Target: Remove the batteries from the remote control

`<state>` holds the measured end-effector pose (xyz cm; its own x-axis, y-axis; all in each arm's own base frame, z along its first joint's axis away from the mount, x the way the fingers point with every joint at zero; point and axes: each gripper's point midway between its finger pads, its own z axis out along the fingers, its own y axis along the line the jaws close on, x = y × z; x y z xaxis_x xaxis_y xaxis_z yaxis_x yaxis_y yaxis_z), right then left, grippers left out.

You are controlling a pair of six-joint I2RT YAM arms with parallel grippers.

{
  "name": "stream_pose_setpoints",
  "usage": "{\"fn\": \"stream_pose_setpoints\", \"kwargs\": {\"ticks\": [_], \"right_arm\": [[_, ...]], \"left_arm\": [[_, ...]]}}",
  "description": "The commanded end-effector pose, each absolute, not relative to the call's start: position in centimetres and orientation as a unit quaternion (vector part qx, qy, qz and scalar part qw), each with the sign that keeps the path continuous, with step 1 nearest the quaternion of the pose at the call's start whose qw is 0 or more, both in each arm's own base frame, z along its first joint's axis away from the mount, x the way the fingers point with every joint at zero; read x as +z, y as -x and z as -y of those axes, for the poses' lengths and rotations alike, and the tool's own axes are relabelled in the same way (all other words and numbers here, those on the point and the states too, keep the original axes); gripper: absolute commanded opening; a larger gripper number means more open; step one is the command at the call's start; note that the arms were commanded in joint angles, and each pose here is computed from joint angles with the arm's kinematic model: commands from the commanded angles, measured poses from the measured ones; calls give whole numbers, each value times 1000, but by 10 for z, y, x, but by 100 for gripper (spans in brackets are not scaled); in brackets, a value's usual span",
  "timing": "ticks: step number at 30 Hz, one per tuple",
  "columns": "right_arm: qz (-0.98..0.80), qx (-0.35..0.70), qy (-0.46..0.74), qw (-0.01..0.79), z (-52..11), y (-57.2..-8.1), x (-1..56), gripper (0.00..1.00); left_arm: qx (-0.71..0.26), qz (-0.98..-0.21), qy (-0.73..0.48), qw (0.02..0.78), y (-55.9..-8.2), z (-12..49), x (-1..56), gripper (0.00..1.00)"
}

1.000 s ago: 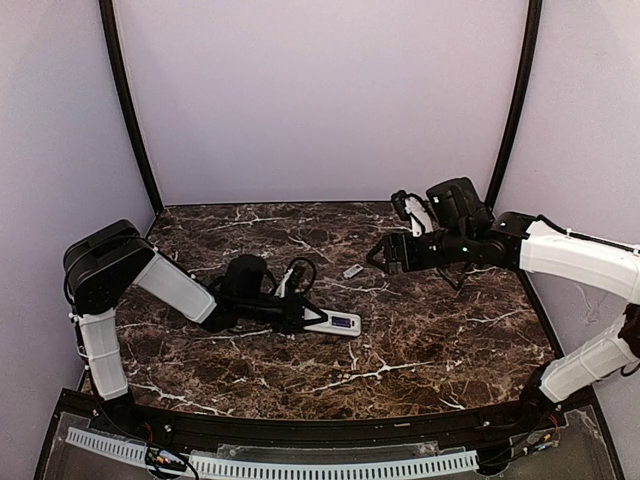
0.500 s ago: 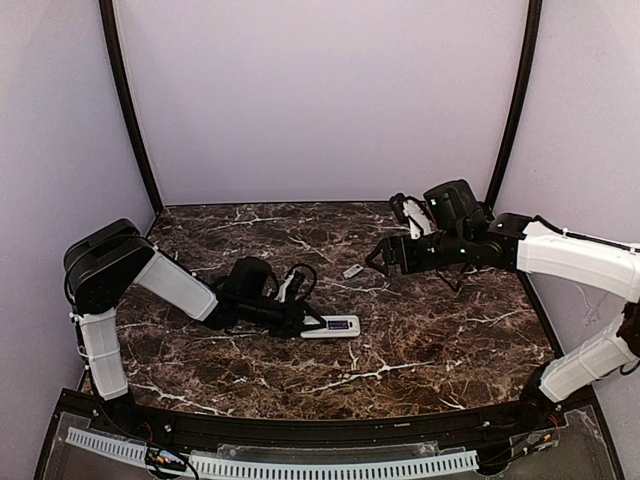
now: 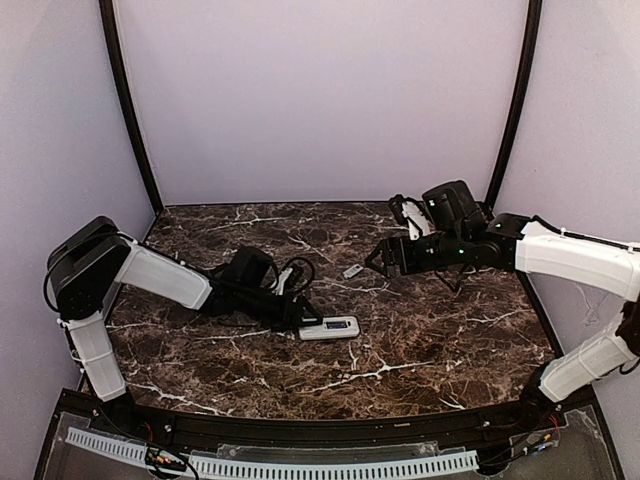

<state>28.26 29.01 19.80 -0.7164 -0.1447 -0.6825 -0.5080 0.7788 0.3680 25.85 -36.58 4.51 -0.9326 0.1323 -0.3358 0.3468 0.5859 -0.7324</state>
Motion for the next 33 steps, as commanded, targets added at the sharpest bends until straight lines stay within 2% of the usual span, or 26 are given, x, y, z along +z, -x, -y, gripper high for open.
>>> {"fn": "stream_pose_setpoints", "kwargs": {"ticks": [1, 17, 26, 33], "right_arm": [[-886, 273, 181, 327, -288, -284, 193, 83], [-885, 273, 179, 331, -284, -281, 197, 83], [-886, 266, 180, 334, -282, -282, 196, 83], [-887, 257, 182, 338, -280, -284, 196, 84]], "left_arm": [[-402, -888, -163, 154, -264, 360, 64, 64], [-379, -881, -199, 201, -300, 383, 101, 65], [-295, -901, -213, 238, -317, 363, 112, 66], [-192, -903, -239, 301, -320, 317, 134, 67]]}}
